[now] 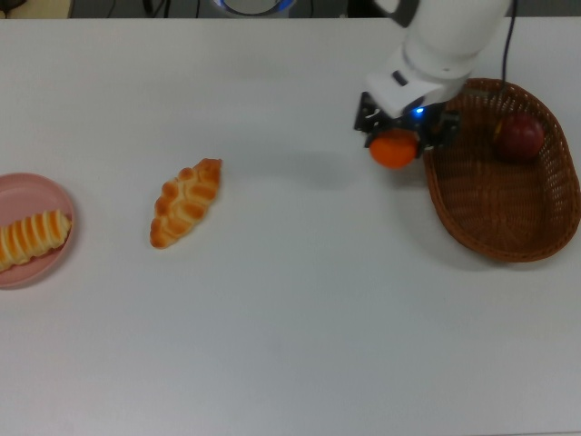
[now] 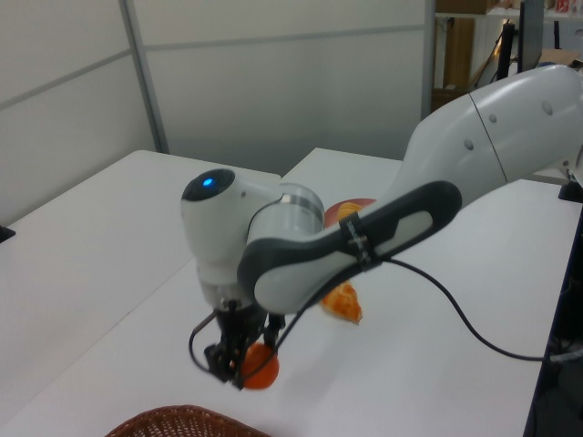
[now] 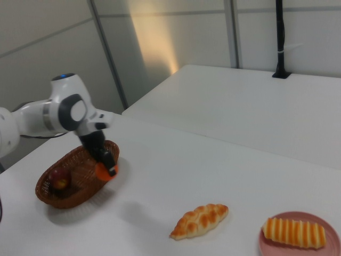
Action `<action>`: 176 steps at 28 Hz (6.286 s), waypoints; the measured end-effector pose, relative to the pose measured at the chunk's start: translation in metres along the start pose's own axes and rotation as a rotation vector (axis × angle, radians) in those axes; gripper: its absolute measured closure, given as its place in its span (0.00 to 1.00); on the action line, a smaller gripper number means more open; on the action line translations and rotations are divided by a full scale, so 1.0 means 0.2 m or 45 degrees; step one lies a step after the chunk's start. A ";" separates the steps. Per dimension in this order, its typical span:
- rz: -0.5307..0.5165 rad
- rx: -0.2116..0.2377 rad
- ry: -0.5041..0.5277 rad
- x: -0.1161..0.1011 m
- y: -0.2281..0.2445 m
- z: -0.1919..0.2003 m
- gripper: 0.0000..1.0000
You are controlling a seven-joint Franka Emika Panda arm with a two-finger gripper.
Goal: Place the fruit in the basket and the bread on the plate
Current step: 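Lift the orange and release it into the wicker basket, then move to the braided bread and grasp it, then carry the braided bread onto the pink plate and open the gripper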
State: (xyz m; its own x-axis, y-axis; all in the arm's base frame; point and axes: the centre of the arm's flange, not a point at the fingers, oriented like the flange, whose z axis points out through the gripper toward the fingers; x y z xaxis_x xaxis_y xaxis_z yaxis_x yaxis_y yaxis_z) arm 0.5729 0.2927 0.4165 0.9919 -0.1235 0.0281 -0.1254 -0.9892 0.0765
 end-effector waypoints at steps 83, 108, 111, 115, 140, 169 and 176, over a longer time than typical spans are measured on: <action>0.409 -0.047 -0.060 0.60 1.58 0.63 0.00; 0.587 0.025 0.041 0.70 2.00 0.47 0.68; 0.652 0.062 0.071 0.70 2.11 0.38 0.68; 0.761 0.106 0.105 0.68 2.31 0.28 0.68; 1.037 0.148 0.143 0.73 2.95 0.65 0.68; 1.051 0.155 0.178 0.79 2.97 0.56 0.00; 0.918 0.156 0.052 0.78 2.70 0.28 0.00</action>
State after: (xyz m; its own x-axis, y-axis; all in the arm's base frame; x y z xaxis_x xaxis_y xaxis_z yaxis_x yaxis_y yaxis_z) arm 0.6615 -0.2653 0.4068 0.6621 -0.7465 0.0668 -0.7414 -0.6654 -0.0872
